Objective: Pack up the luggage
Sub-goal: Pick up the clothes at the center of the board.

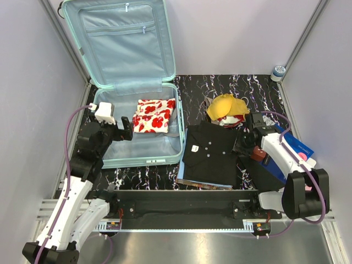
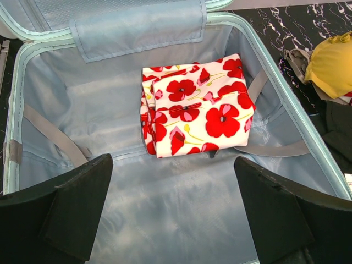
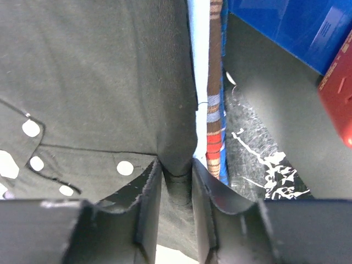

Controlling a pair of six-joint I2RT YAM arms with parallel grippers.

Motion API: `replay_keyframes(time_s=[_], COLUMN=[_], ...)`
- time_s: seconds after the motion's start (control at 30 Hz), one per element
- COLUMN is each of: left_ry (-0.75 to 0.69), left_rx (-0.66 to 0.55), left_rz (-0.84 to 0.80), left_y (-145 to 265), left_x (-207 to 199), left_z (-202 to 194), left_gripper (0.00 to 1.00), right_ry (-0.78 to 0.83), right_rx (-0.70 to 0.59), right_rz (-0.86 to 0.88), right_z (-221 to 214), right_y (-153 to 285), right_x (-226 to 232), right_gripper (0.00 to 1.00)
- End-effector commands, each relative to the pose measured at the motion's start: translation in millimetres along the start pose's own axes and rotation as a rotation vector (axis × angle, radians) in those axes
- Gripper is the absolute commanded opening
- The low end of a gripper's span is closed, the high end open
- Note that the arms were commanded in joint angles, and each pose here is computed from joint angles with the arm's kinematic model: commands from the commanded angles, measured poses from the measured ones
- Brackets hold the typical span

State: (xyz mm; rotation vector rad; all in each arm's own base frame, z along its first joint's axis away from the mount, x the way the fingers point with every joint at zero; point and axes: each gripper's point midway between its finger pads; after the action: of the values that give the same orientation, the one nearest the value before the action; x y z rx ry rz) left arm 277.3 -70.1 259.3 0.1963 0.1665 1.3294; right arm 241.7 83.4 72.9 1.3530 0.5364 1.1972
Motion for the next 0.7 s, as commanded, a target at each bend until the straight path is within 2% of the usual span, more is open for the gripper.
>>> replay_keyframes(time_s=[0.0, 0.13, 0.27, 0.4, 0.67], left_ry=[-0.012, -0.011, -0.011, -0.010, -0.011], left_rx=[-0.042, -0.042, -0.044, -0.042, -0.042], left_rz=[-0.025, -0.030, -0.030, -0.034, -0.040], left_y=[-2, -2, -2, -2, -3], left_x=[-4, -5, -5, -6, -8], left_z=[10, 10, 10, 10, 10], left_gripper=[0.99, 0.99, 0.99, 0.99, 0.99], right_ry=[-0.002, 0.009, 0.017, 0.025, 0.027], right_rx=[-0.014, -0.001, 0.013, 0.029, 0.055], right_rz=[0.113, 0.115, 0.109, 0.089, 0.076], right_z=[6, 7, 5, 1, -4], right_y=[21, 24, 26, 29, 27], right_x=[26, 28, 29, 24, 20], right_gripper=[0.32, 0.29, 0.33, 0.40, 0.46])
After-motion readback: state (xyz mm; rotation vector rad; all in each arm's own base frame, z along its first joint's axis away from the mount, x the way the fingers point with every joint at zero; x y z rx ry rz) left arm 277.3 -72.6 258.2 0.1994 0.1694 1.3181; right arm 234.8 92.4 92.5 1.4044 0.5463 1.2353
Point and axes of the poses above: each gripper's point midway between its finger pads, its own y axis back along the fingers, its own x axis along the line the jaws close on, z = x × y, and after that the axes turned 4 degrees about -y, right-handed
